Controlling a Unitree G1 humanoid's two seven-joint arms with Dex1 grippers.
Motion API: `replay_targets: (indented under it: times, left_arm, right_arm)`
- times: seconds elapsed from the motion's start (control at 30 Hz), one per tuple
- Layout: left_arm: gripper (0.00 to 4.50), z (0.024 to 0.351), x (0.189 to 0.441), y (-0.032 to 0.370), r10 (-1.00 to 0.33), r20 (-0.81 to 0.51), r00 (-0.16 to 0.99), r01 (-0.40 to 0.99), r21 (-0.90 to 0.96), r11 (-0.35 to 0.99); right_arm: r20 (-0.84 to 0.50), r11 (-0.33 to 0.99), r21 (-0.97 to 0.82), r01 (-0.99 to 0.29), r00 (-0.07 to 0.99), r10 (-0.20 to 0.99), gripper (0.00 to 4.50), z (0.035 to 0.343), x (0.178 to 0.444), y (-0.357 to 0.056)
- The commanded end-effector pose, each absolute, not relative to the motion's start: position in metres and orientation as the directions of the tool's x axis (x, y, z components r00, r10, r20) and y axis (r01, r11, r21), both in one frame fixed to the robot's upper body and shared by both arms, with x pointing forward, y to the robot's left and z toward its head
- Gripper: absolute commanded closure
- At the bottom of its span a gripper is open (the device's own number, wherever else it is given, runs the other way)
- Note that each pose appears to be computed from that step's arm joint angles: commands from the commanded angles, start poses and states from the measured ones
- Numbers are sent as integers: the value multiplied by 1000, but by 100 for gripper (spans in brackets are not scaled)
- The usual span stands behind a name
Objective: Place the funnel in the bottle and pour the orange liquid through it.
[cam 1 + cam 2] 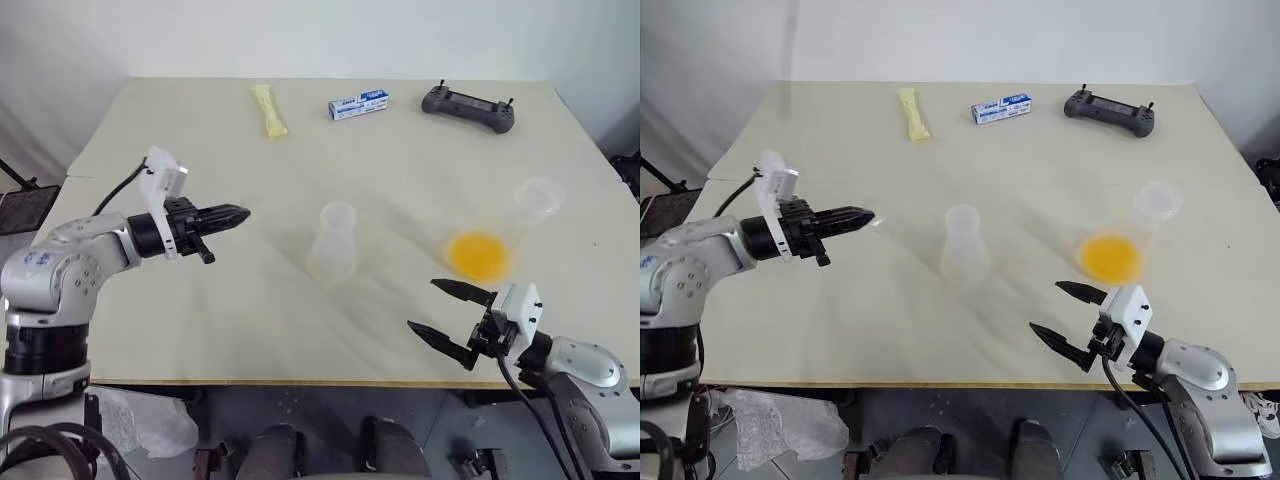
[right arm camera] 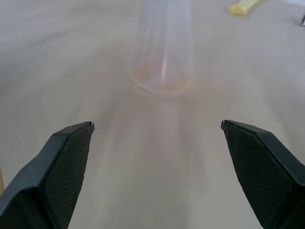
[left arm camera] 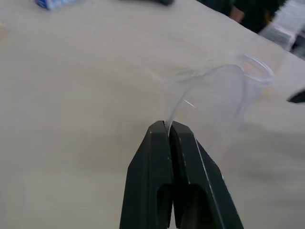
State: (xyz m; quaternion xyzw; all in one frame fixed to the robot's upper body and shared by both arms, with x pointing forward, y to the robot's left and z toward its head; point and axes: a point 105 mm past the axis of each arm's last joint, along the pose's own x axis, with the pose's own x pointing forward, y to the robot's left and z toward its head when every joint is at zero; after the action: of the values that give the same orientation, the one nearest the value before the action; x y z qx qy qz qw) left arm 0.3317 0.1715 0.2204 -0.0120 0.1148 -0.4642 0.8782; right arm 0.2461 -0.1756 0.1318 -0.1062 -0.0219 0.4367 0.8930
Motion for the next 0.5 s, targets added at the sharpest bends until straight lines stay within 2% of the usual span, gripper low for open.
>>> replay_targets:
  times: [0.03, 0.13, 0.37, 0.5]
  left_arm:
    - [446, 240, 330, 164, -871, -159, 464, 855, -176, 488]
    - [446, 252, 333, 163, -891, -134, 433, 866, -211, 453]
    - [446, 258, 340, 170, -898, -200, 392, 874, -224, 431]
    - [446, 271, 347, 172, -902, -203, 381, 882, -211, 421]
  right_arm:
    - [-13, 611, -254, -750, 634, 773, 0, 144, 243, -175]
    - [-7, 622, -252, -742, 644, 765, 0, 144, 241, -174]
    - [3, 632, -244, -735, 651, 759, 0, 142, 240, -168]
    - [7, 634, -244, -734, 652, 758, 0, 142, 241, -166]
